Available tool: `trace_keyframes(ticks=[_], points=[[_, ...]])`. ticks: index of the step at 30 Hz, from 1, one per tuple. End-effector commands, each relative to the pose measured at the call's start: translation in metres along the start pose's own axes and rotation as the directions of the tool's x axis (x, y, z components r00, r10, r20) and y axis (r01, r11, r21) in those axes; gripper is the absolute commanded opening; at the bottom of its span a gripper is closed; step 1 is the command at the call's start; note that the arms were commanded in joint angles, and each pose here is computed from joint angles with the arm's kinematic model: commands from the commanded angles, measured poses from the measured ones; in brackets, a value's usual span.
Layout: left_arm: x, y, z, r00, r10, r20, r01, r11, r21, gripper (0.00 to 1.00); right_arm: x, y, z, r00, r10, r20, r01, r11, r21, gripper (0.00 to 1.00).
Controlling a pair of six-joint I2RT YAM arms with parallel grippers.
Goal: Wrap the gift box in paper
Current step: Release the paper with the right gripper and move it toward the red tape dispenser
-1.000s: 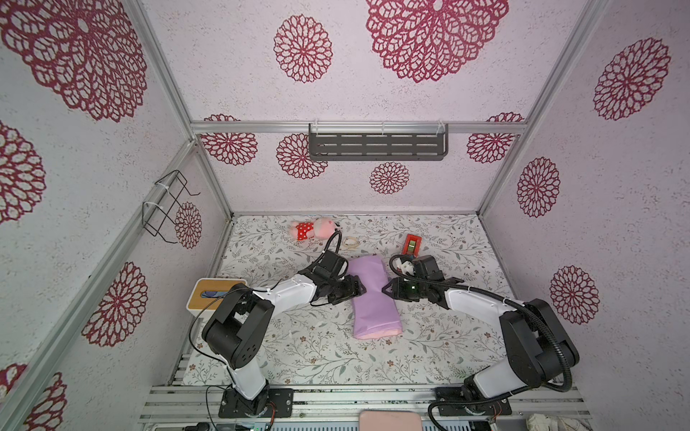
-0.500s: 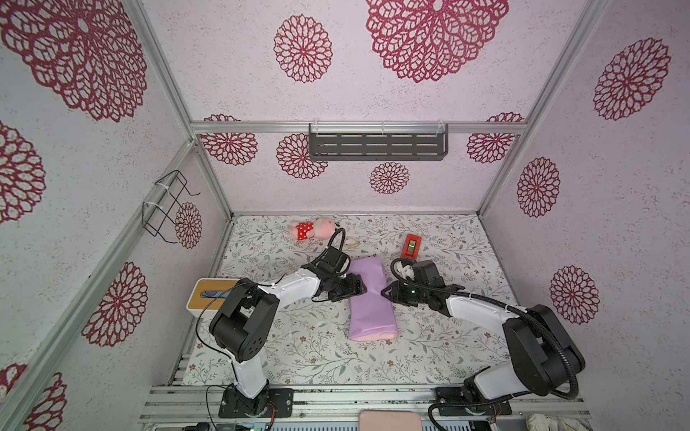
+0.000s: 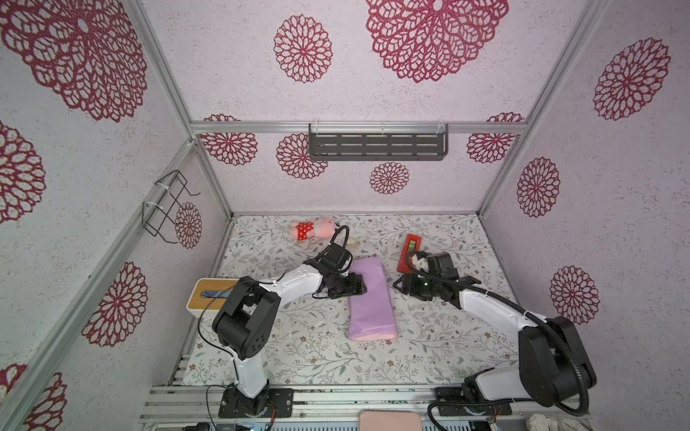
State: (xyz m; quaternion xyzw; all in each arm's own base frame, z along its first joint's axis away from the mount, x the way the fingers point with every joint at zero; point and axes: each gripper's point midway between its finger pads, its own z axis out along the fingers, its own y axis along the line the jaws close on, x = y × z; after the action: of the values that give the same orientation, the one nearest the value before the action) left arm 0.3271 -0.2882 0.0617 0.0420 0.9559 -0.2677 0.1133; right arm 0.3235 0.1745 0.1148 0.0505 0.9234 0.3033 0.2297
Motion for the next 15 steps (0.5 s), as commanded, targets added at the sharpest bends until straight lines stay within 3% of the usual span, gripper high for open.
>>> trace_keyframes(ticks=[1,7,15], points=[[0.022,0.035,0.012,0.997,-0.017,-0.080,0.006,0.991,-0.133,0.77,-0.036,-0.002,-0.024,0.996,-0.031,0.089,0.029,0.999,0.017,0.60],[0.023,0.039,0.011,0.997,-0.018,-0.081,0.006,0.988,-0.152,0.77,-0.091,-0.017,-0.031,0.983,0.049,0.179,-0.051,0.999,0.008,0.61],[0.021,0.040,0.009,0.998,-0.016,-0.066,0.005,0.986,-0.164,0.80,-0.130,-0.022,-0.001,0.972,0.119,0.202,-0.114,0.993,-0.033,0.52]])
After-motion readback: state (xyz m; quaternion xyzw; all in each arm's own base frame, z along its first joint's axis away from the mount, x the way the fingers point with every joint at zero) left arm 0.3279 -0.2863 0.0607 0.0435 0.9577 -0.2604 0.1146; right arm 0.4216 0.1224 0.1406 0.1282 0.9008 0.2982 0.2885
